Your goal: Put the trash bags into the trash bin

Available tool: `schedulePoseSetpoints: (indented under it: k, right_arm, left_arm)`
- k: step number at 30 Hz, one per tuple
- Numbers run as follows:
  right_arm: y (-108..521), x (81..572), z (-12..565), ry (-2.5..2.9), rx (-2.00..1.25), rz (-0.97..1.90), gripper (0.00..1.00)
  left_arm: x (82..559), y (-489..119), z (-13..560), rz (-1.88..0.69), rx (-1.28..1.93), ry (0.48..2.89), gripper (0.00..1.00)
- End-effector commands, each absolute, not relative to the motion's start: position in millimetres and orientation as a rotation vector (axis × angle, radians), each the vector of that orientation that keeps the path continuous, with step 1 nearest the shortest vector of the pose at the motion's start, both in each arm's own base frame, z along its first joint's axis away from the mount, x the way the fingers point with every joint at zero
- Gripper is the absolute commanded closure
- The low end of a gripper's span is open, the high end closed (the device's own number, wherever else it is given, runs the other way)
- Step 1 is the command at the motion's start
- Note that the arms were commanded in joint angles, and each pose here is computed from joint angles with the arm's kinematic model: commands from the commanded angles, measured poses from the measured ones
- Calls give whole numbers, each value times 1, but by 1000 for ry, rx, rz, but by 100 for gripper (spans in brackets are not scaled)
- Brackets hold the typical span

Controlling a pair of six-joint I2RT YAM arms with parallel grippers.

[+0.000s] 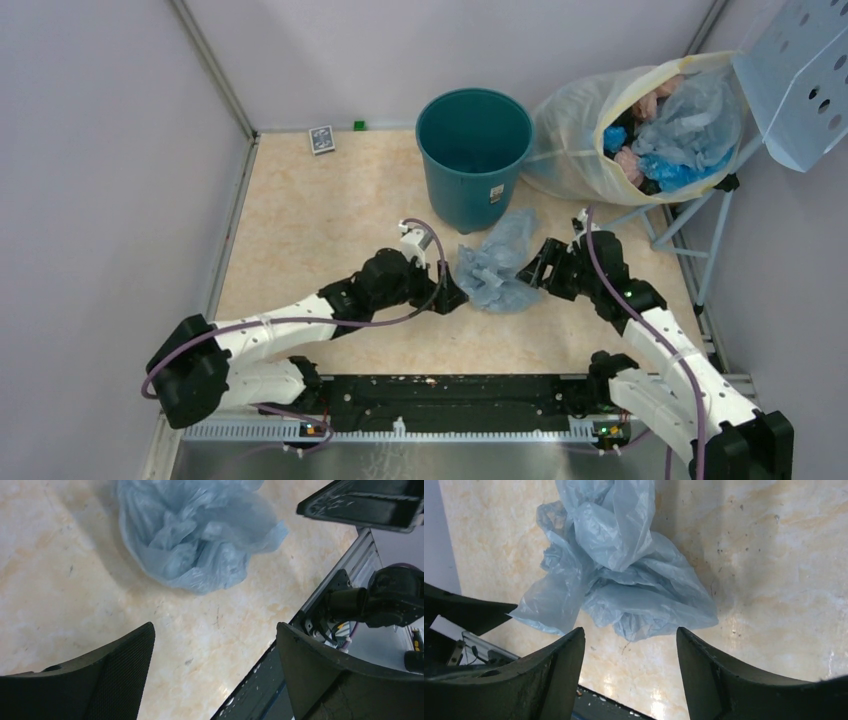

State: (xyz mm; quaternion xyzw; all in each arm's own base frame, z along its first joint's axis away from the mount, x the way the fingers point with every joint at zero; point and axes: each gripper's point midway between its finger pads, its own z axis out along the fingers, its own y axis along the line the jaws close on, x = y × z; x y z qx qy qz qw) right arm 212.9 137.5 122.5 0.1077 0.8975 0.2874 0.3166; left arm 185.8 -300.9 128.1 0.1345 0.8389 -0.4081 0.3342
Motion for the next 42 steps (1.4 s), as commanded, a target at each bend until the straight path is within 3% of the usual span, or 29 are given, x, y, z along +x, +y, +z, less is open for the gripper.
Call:
schedulePoseSetpoints:
  k: [1,6,17,21,25,26,28,29,30,37,39,41,42]
  right_arm:
    - [140,246,141,2214,283,696,34]
    - [135,269,153,2112,286,631,36]
    - [135,302,144,2066,275,551,40]
    - [137,307,137,2074,265,545,42]
    - [143,311,137,2061,229,571,59]
    - [145,310,136,2068,218,576,64]
    - [143,309,133,2082,208,562,86]
    - [141,308,133,2087,211,544,94]
    - [135,306,131,2096,220,515,100]
    - [112,296,151,2038,248,416,100]
    - [132,290,165,2010,119,531,76]
    - [158,280,175,2002,25,701,41]
    - [167,276,176,2013,22,767,32]
  left_arm:
    - [208,-334,173,-1040,273,2019,6]
    - [205,-363,174,-1003,160,2006,1]
    - [243,-390,154,-852,-96,2079,5]
    - [252,-387,142,-806,-97,2111,25]
    - [254,-370,131,-760,-123,2162,57]
    - [254,-367,132,-767,-106,2166,70]
    - [251,-358,136,-791,-60,2168,95]
    - [250,-351,139,-801,-43,2166,100]
    - [249,-342,140,-804,-21,2168,100]
    - [235,-278,173,-904,74,2115,100]
    - [225,-270,183,-916,114,2098,100]
    - [217,-268,194,-953,147,2072,100]
    - [211,-270,198,-990,172,2068,100]
